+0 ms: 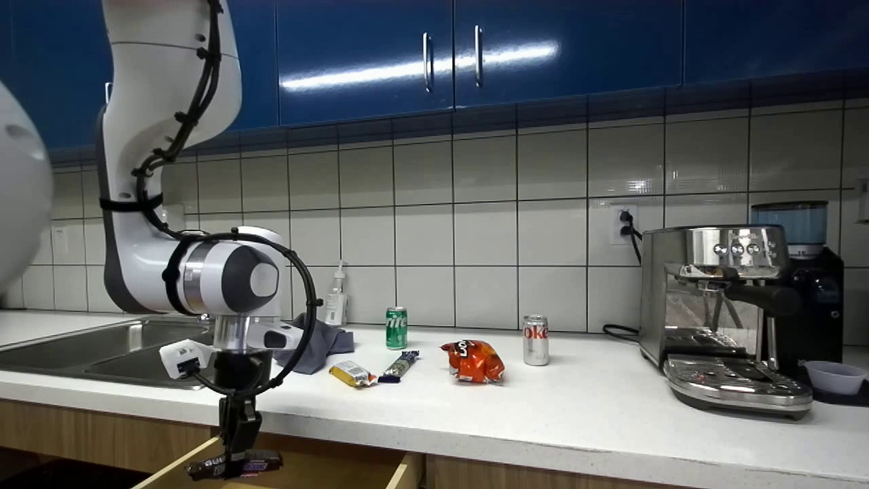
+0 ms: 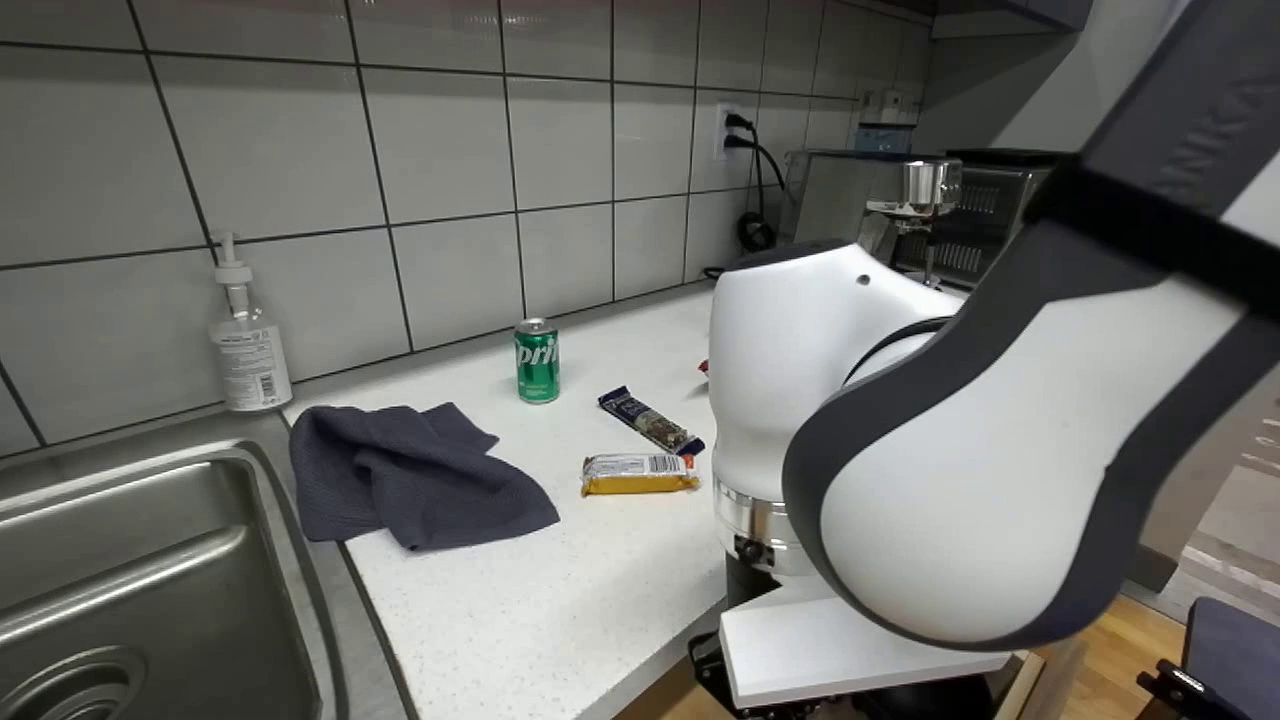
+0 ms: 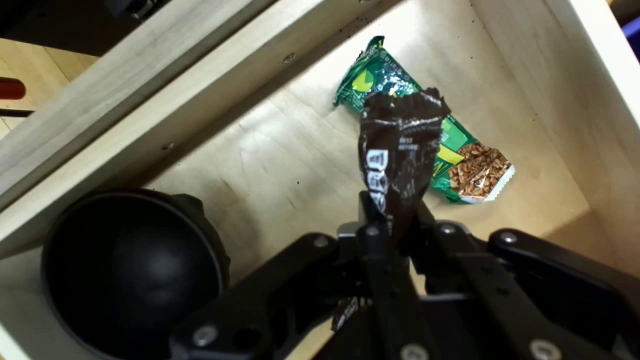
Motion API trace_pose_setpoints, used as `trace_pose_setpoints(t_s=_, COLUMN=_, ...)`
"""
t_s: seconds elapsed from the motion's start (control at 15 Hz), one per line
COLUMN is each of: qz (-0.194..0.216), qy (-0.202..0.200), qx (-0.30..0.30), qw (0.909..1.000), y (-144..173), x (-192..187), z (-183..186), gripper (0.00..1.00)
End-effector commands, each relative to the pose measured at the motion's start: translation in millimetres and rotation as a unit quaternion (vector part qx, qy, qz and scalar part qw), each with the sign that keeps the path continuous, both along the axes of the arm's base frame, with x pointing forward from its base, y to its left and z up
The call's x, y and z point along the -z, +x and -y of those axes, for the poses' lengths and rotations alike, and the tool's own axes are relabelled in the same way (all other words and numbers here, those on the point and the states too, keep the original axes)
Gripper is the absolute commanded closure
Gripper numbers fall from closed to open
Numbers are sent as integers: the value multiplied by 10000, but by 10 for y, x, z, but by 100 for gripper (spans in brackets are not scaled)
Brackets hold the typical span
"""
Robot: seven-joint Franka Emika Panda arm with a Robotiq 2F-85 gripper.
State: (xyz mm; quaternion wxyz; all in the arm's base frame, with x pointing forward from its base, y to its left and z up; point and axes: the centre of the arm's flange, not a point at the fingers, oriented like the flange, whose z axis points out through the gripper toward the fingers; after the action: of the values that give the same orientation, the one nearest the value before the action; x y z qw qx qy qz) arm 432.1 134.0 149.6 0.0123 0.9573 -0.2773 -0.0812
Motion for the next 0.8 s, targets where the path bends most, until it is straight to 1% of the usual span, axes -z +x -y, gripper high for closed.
trace_pose_setpoints(t_s=0.0, qz=-82, qy=44, qx=-77, qw=9999, y=145, x=107, z=-62, gripper=96)
trace_pose_setpoints(t_s=0.07, qz=-89, qy=39, qx=-59, qw=9999, y=158, x=120, z=-63, gripper=60)
trace_pose_setpoints(t_s=0.13, qz=-62, qy=40, qx=-51, qw=10000, y=174, x=113, z=-57, gripper=57)
trace_pose_setpoints(t_s=0.2, qz=-43, qy=49, qx=-37, qw=10000, y=191, x=100, z=-48, gripper=52)
trace_pose_setpoints(t_s=0.47, qz=155, qy=139, qx=-21, qw=9998, y=230, x=-78, z=-4, gripper=22)
trace_pose_setpoints(t_s=0.53, qz=183, qy=144, qx=-76, qw=9997, y=219, x=-128, z=3, gripper=13)
trace_pose_setpoints(t_s=0.67, qz=250, qy=163, qx=-165, qw=9994, y=209, x=-223, z=13, gripper=0)
trace_pose_setpoints(t_s=0.73, qz=306, qy=140, qx=-237, qw=9992, y=204, x=-289, z=10, gripper=0)
